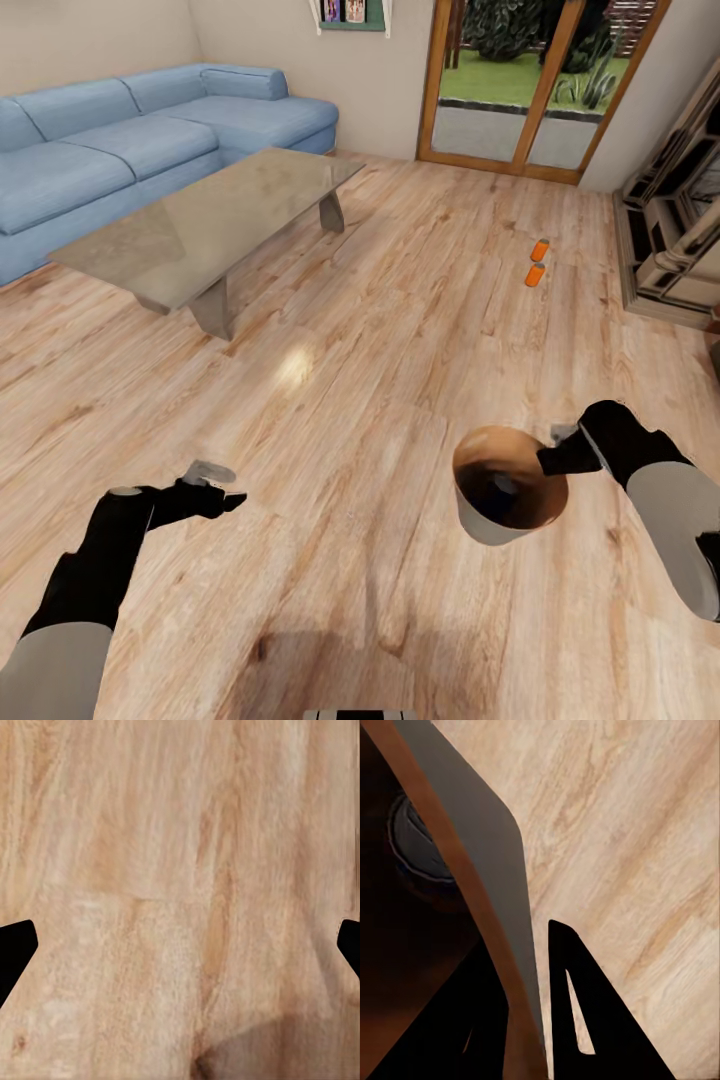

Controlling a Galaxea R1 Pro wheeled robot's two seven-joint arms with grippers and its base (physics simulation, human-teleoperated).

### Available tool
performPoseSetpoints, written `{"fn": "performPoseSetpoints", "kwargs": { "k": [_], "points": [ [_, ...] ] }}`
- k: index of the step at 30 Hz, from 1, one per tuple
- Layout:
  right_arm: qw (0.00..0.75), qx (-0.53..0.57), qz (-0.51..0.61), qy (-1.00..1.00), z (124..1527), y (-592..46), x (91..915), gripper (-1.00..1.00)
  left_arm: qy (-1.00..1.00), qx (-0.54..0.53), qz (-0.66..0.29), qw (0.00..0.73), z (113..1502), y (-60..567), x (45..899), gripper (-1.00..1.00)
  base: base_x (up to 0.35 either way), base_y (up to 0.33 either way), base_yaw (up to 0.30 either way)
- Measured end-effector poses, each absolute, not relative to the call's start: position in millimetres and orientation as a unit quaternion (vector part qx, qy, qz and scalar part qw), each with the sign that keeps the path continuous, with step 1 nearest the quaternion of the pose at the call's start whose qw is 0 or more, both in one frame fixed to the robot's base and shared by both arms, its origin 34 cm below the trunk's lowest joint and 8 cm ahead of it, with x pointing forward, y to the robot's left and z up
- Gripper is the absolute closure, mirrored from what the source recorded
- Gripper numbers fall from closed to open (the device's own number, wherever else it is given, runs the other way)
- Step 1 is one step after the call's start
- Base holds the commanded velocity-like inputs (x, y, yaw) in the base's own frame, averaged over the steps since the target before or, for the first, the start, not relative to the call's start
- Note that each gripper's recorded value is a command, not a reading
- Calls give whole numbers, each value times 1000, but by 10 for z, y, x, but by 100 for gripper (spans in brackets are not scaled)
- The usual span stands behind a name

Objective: Put the three can of soda from the living room inside the tash can in the kitchen.

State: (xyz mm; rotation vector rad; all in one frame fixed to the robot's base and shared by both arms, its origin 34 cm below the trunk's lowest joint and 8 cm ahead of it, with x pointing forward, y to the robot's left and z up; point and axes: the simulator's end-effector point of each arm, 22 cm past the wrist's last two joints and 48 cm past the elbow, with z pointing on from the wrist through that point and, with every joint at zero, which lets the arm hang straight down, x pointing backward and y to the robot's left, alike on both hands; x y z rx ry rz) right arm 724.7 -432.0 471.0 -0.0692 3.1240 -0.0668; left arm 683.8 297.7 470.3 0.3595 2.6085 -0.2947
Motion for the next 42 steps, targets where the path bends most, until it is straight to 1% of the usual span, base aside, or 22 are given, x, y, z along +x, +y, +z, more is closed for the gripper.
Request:
{"fn": "performPoseSetpoints", "kwargs": {
  "k": [4, 7, 8, 10, 12, 15, 22, 42],
  "points": [
    [-4, -38, -26, 999, 4520, -4320, 7024, 100, 946, 153, -117, 260, 4552, 2804, 6652, -100, 184, 0, 0],
    [4, -55, -23, 998, 4397, -4268, 6941, 100, 941, 158, -132, 269, 4477, 2656, 6512, -100, 276, 0, -18],
    [10, -68, -18, 997, 4293, -4148, 6895, 100, 937, 151, -148, 278, 4459, 2546, 6450, -100, 302, 0, -116],
    [8, -55, 15, 998, 4218, -3906, 6829, 100, 934, 145, -158, 284, 4464, 2495, 6424, -100, 304, 0, -147],
    [19, -51, 26, 998, 4227, -3811, 6875, 100, 934, 140, -164, 283, 4442, 2476, 6354, -100, 299, 0, -188],
    [25, -67, 11, 997, 4243, -3852, 6906, 100, 936, 134, -168, 279, 4396, 2473, 6221, -100, 291, 0, -211],
    [24, -65, 18, 997, 4198, -3787, 6808, 100, 936, 137, -173, 275, 4323, 2456, 5964, -100, 312, 58, -227],
    [40, -62, 21, 997, 4316, -3763, 6884, 100, 933, 141, -174, 282, 4377, 2445, 5939, -100, 320, 99, -218]
  ]
}}
